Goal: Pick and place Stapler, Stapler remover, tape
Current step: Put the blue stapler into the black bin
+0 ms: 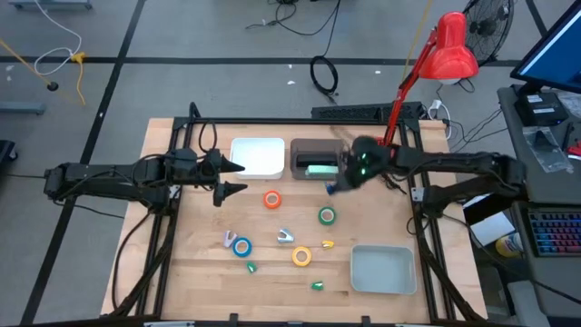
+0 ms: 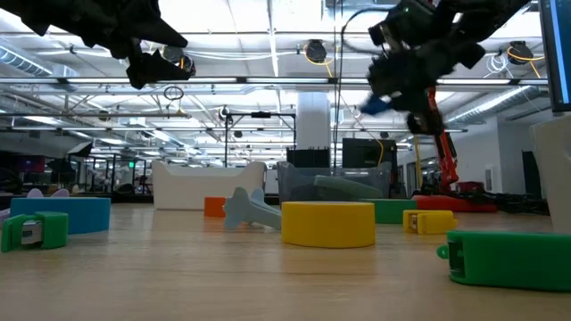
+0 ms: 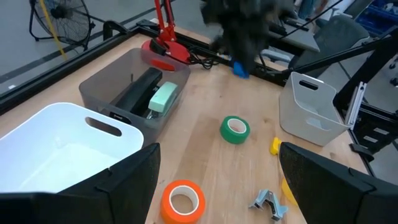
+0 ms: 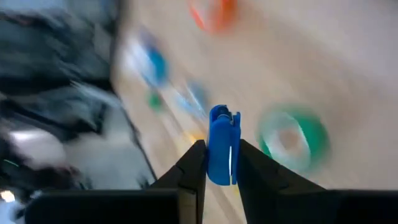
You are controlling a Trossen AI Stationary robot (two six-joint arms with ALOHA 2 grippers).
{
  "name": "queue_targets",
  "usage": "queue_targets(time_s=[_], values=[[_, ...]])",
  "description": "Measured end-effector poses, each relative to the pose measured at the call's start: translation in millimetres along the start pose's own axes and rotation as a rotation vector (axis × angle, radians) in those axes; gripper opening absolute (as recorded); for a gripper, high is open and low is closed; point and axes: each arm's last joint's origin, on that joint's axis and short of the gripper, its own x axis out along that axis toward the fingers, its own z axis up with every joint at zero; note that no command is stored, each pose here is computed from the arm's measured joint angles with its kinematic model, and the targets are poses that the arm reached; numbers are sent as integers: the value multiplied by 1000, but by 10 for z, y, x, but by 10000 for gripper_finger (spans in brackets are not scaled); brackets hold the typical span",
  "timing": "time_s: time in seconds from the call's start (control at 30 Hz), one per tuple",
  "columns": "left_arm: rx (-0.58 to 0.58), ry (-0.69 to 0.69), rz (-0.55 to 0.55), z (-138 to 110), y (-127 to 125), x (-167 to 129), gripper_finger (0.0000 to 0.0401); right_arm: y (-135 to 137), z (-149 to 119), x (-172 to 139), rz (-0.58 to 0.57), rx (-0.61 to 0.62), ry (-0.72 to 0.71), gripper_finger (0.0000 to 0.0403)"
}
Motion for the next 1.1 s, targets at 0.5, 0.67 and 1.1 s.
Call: queue_targets(time_s=[0.5,0.67,1.1], values=[[-5,-20,43,10,13,-1,333,-252,639,-296,-61,-326,-429,56],[-19,-20,42,10,13,-1,333,-303,649,-222,-107,-450,-392,55],[-37,-20,42,10,13,-1,333,-96,865,-128,-475,-730,-112,55]])
